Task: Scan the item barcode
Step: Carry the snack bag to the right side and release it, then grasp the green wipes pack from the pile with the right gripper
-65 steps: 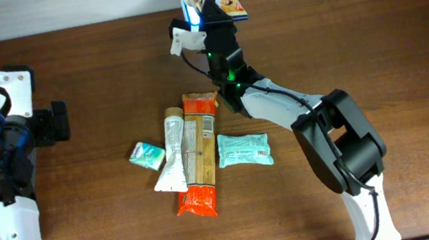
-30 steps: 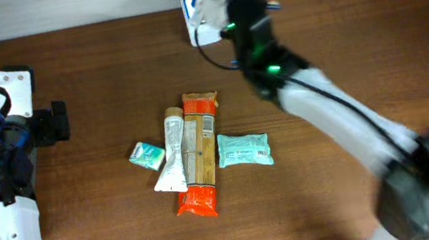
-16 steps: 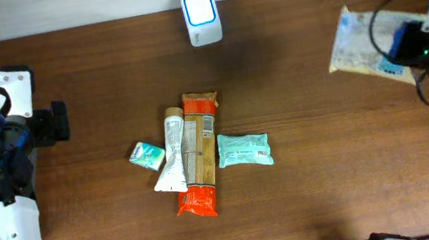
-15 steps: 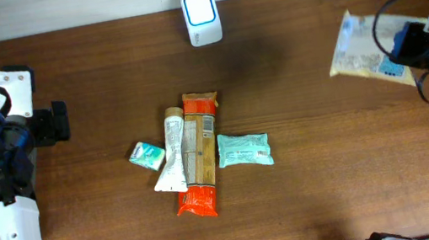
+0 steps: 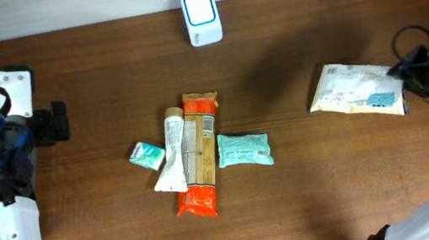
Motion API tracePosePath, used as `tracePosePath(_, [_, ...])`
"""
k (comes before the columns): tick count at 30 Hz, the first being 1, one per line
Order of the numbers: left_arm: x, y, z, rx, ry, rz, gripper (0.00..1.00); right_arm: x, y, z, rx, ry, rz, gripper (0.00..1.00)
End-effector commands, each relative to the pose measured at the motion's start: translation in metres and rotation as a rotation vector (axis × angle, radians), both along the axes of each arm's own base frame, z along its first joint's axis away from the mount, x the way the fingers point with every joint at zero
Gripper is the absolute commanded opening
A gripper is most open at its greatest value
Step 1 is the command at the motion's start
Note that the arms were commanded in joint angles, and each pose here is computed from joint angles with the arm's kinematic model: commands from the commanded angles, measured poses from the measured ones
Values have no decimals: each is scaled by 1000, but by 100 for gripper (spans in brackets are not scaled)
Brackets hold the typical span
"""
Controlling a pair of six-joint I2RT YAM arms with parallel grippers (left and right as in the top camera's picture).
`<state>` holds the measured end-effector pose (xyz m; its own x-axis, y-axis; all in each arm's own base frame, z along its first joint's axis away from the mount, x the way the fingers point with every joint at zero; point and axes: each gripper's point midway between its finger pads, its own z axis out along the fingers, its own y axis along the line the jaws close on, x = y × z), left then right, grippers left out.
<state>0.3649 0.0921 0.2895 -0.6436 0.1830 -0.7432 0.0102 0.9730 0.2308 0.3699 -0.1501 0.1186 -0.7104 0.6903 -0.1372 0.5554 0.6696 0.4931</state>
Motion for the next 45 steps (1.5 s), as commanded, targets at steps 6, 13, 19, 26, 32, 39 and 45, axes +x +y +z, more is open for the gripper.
tracePosePath(6, [1, 0, 2, 7, -5, -14, 99, 6, 27, 97, -100, -87, 150, 70])
tracePosePath(13, [1, 0, 2, 7, -5, -14, 99, 8, 179, 85, -54, -59, 605, 65])
tracePosePath(19, [1, 0, 2, 7, -5, -14, 99, -30, 278, 33, -107, 88, 890, 17])
tracePosePath(26, [1, 0, 2, 7, -5, -14, 99, -76, 328, -29, -89, 181, 1006, 4])
tracePosePath(32, [1, 0, 2, 7, -5, -14, 99, -107, 351, -63, -98, 198, 1110, 4])
tracePosePath(39, [1, 0, 2, 7, -5, -14, 99, -113, 361, -85, -105, 149, 1140, 4])
tracePosePath(45, [1, 0, 2, 7, -5, -14, 99, -113, 359, -88, -112, 155, 1132, 4])
